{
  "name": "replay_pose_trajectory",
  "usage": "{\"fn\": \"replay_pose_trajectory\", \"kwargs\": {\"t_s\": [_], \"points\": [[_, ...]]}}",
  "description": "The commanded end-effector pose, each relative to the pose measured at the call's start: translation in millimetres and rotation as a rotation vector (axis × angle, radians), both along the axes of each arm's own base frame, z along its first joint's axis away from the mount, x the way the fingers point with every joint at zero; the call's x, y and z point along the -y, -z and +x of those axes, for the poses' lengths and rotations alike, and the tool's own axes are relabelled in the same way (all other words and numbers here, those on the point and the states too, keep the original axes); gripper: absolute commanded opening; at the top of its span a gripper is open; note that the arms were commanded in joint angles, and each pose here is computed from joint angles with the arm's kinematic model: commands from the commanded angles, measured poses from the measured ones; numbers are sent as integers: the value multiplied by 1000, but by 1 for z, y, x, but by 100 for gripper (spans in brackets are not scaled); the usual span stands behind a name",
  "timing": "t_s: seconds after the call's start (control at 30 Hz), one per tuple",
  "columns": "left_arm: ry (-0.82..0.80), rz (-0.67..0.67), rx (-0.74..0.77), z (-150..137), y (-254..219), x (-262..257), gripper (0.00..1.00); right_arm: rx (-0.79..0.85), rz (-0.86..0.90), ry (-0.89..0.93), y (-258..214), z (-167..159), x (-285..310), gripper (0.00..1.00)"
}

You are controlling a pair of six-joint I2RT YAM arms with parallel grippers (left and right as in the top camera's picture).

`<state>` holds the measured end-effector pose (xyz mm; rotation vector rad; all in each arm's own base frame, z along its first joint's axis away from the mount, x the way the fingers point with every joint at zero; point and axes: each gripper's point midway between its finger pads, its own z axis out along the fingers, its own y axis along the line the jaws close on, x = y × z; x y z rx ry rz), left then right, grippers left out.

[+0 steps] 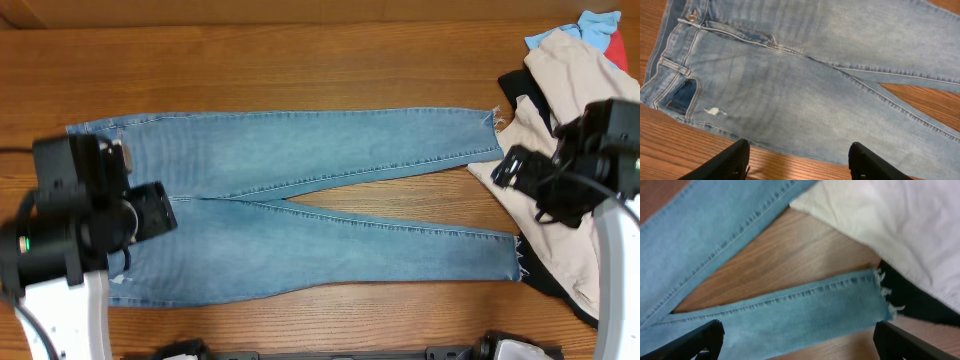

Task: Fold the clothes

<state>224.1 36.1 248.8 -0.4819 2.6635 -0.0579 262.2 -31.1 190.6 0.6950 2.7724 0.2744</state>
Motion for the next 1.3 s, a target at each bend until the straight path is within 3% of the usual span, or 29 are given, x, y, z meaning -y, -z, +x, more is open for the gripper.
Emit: {"fn": "replay_pose_trajectory", "kwargs": {"t_s": [0.0, 0.17, 0.3, 0.4, 0.47, 0.63, 0.77, 1.03, 1.27], "points": [[-21, -9, 40, -13, 4, 4, 67, -7, -6, 52, 9, -19, -2, 100], [-83, -43, 62, -24, 24, 7, 68, -11, 8, 92, 32, -50, -9, 100], [-134, -112, 44, -28, 51, 14, 72, 52, 66, 139, 39, -54, -19, 100], [-185, -139, -6, -31, 81, 15, 85, 33, 100, 204, 46, -61, -22, 100], [-207, -150, -20, -29, 100, 14, 89, 20, 101, 204, 51, -61, -22, 100], [-273, -184, -91, -31, 142, 15, 86, -25, 107, 206, 66, -60, -22, 100], [-416, -118, -175, -45, 160, -2, 76, -75, 137, 202, 85, -61, -26, 100], [-583, -104, -135, -46, 151, -32, 84, -142, 165, 201, 108, -63, -30, 100], [-740, -129, -185, -71, 155, -52, 86, -253, 211, 260, 125, -79, -38, 100]]}}
